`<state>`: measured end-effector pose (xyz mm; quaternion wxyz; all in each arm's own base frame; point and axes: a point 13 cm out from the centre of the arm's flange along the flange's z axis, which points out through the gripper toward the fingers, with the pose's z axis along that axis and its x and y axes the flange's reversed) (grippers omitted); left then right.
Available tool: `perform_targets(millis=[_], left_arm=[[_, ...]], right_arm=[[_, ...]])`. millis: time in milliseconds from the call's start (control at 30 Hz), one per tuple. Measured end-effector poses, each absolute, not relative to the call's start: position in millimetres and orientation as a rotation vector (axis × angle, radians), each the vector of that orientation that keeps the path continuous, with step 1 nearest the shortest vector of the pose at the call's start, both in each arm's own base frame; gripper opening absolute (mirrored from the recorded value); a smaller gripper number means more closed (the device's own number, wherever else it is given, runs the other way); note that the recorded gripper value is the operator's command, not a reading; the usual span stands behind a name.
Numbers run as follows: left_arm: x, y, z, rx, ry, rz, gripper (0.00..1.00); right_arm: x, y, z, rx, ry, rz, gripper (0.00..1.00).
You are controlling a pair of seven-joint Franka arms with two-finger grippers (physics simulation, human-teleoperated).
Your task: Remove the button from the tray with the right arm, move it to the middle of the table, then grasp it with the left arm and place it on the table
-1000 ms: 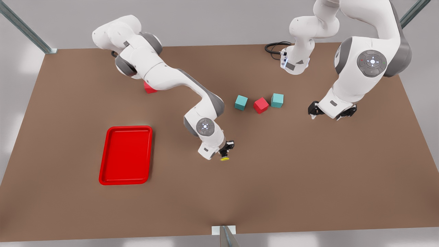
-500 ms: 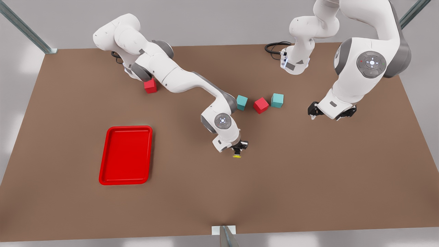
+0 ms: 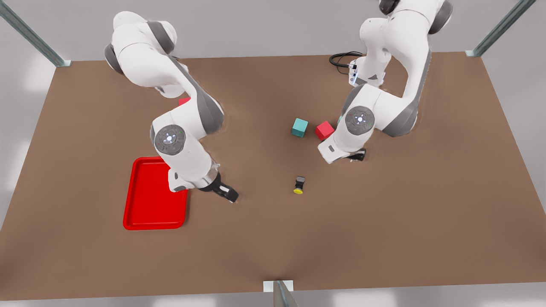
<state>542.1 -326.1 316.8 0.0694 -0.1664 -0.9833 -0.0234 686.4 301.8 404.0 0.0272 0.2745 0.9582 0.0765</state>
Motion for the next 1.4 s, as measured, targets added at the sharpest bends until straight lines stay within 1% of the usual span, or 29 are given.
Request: perform_targets(millis=[33, 67, 100, 133, 167, 200, 267, 300, 367, 433, 533, 600, 633, 667, 833, 1067, 1367, 1400], left_arm=[[524, -363, 285, -0.525, -2.932, -0.027, 1.00], [510, -390, 258, -0.532, -2.915, 0.010, 1.00], [496, -408, 233, -0.531, -2.906, 0.034, 1.00], [488, -415, 212, -0.527, -2.912, 0.040, 1.00], [483, -418, 193, -0.525, -2.925, 0.041, 1.00], [482, -419, 179, -0.523, -2.944, 0.051, 1.00], [490, -422, 160, -0.521, -2.985, 0.087, 1.00], [493, -426, 151, -0.525, -3.000, 0.104, 1.00], [504, -430, 131, -0.529, -3.029, 0.123, 1.00], [530, -434, 115, -0.545, -3.075, 0.131, 1.00], [573, -408, 102, -0.505, -3.137, 0.125, 1.00], [592, -386, 96, -0.470, -3.172, 0.079, 1.00], [596, -381, 94, -0.461, -3.182, 0.066, 1.00], [598, -378, 93, -0.456, -3.187, 0.057, 1.00], [579, -390, 76, -0.433, -3.176, 0.044, 1.00], [569, -389, 42, -0.327, -3.150, 0.042, 1.00], [573, -397, 41, -0.235, -3.162, 0.072, 1.00], [573, -397, 40, -0.229, -3.162, 0.073, 0.90]], right_arm=[[675, 215, 406, 0.946, 2.991, 0.125, 1.00], [646, 134, 395, 1.051, 3.036, 0.018, 1.00], [602, 83, 377, 1.105, 3.085, -0.066, 1.00], [580, 57, 372, 1.105, 3.103, -0.085, 1.00], [574, 44, 379, 1.072, 3.105, -0.073, 1.00], [577, 34, 394, 0.995, 3.097, -0.091, 1.00], [601, 32, 428, 0.793, 3.089, -0.125, 1.00], [603, 33, 433, 0.709, 3.105, -0.148, 1.00], [605, 16, 433, 0.615, 3.144, -0.178, 1.00], [602, -10, 431, 0.567, 3.178, -0.184, 1.00], [600, -23, 431, 0.458, 3.220, -0.163, 1.00], [604, -15, 425, 0.351, 3.248, -0.140, 1.00], [606, -14, 417, 0.309, 3.267, -0.121, 1.00], [609, -20, 411, 0.295, 3.279, -0.094, 1.00], [613, -25, 400, 0.152, 3.311, -0.025, 1.00], [613, -28, 399, -0.014, 3.319, -0.004, 1.00], [611, -14, 392, -0.204, 3.328, 0.002, 1.00], [611, -3, 390, -0.257, 3.331, -0.024, 1.00]])
